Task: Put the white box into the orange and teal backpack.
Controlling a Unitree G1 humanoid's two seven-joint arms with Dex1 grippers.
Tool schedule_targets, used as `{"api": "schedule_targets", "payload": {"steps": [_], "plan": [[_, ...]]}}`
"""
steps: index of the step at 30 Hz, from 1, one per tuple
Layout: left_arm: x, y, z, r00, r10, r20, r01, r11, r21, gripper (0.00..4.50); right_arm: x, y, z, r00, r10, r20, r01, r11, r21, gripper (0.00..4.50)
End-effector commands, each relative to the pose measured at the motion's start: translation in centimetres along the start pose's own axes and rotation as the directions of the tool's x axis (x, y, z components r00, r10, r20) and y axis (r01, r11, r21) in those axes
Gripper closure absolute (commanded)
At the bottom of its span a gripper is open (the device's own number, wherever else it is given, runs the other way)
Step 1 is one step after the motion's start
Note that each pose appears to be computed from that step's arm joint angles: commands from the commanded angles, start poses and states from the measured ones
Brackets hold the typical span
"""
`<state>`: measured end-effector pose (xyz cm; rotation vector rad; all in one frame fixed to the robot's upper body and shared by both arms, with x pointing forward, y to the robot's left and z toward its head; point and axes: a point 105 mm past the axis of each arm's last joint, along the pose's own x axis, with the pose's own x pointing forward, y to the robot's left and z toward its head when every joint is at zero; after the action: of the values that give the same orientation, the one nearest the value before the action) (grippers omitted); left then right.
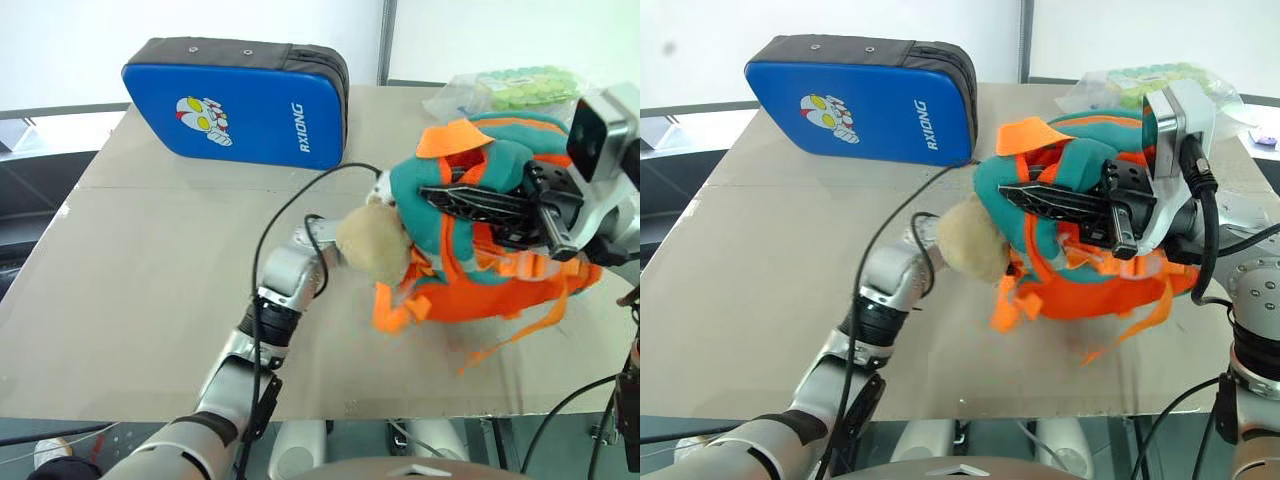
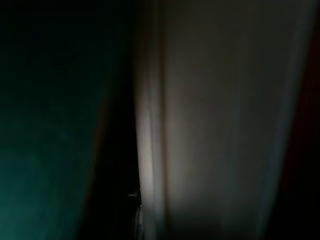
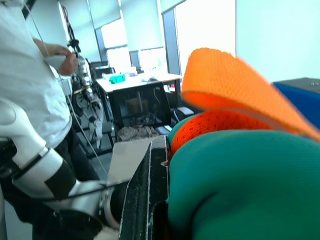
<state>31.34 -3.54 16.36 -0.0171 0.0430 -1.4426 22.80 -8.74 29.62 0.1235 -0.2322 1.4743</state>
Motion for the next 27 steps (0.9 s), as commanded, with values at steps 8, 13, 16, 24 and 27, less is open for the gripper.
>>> {"api": "schedule_targets", "payload": {"steps": [8,13,16,24,27], "plan": [[-6.7,4.4,1.9,0.958,0.288,-0.008,-0.278,0.931,0.235,0.08,0.1,-1.6,-3.5,0.985,-0.146,-0.094,0.126,0.973,-0.192,4.5],[-12.0,1.0,4.8,0.983,0.161,0.091,-0.172,0.977,0.127,0.08,-0.5,-1.4,-4.7,0.98,-0.147,-0.133,0.12,0.974,-0.19,4.5],[-15.8,-0.3,4.8,0.986,0.142,0.082,-0.142,0.99,-0.01,0.08,-0.6,-1.2,-4.5,0.985,-0.128,-0.12,0.106,0.979,-0.174,4.5],[-18.4,-3.1,6.4,0.987,0.077,0.141,-0.046,0.975,-0.217,0.08,-0.5,-0.9,-4.2,0.989,-0.095,-0.115,0.077,0.985,-0.153,4.5],[-16.3,-3.7,6.3,0.988,0.047,0.15,-0.012,0.974,-0.225,0.08,-0.6,-0.9,-4.2,0.989,-0.089,-0.12,0.071,0.986,-0.148,4.5]]}}
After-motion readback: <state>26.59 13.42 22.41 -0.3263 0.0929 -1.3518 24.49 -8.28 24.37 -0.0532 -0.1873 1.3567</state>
